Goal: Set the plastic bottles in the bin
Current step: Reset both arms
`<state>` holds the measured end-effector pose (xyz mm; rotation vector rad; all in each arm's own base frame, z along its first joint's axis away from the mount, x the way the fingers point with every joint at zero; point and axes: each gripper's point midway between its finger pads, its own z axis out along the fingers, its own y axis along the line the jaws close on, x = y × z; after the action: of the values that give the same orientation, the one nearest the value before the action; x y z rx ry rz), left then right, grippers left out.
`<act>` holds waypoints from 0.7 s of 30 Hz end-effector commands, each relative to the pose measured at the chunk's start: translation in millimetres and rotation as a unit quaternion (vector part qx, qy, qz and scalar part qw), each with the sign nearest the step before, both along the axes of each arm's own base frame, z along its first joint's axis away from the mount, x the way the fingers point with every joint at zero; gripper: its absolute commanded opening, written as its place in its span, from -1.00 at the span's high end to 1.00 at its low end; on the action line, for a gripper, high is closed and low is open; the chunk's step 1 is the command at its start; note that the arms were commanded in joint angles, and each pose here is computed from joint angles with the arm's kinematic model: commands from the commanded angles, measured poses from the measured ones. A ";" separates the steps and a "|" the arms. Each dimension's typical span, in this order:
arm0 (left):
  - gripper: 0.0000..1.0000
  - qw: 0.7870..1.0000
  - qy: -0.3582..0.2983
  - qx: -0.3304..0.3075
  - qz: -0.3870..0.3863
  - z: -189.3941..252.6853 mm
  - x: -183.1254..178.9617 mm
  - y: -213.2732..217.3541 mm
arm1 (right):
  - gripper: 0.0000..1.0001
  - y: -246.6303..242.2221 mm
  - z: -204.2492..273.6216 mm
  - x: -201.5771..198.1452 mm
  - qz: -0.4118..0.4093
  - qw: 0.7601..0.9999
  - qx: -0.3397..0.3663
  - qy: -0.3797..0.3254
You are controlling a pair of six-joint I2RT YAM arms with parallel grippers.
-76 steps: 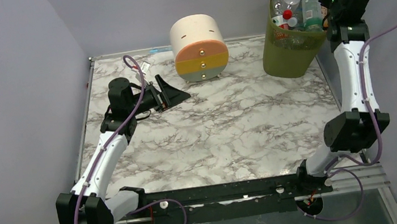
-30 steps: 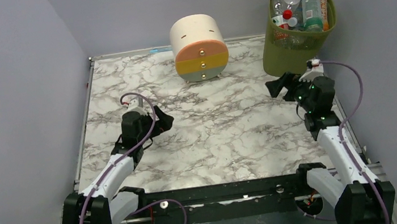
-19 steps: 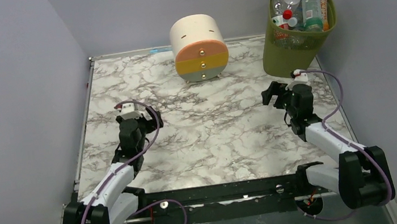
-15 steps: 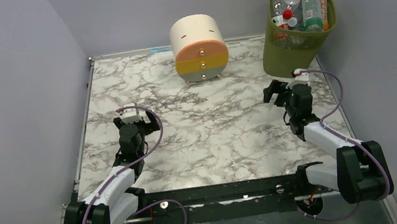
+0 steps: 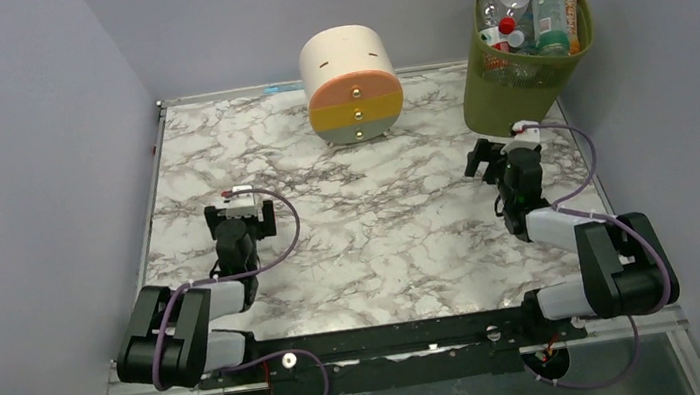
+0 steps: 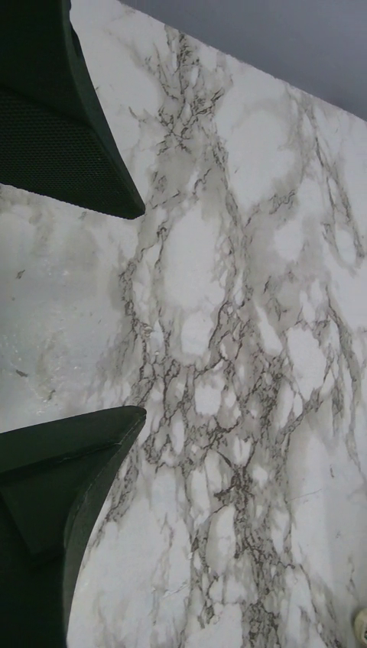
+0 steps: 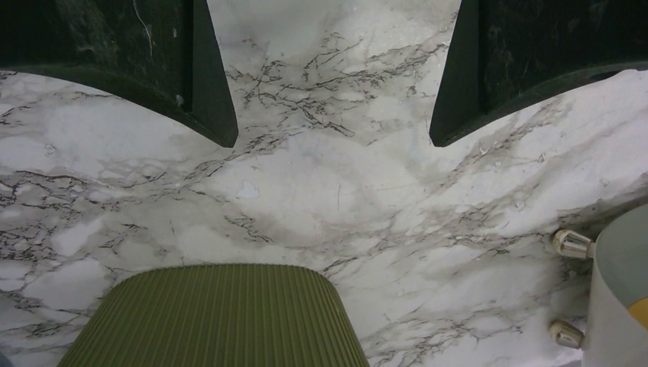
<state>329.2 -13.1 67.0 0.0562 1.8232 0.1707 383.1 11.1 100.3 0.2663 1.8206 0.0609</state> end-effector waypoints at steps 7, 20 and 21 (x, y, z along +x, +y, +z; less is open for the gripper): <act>-0.98 0.998 -0.053 -0.007 -0.029 27.4 39.4 -1.0 | -0.99 -13.4 23.2 15.7 -0.037 0.998 -0.022 -0.051; -0.98 0.995 -0.080 -0.030 -0.055 14.2 48.4 -0.7 | -0.99 -16.1 31.6 11.1 -0.035 0.995 -0.038 -0.084; -0.98 0.994 -0.080 -0.029 -0.061 13.8 49.9 -2.6 | -0.99 -18.1 32.3 9.3 -0.041 0.995 -0.039 -0.086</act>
<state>368.1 -4.1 54.6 0.0753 1.7715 0.1023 397.0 0.2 126.9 0.2660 1.6839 0.0023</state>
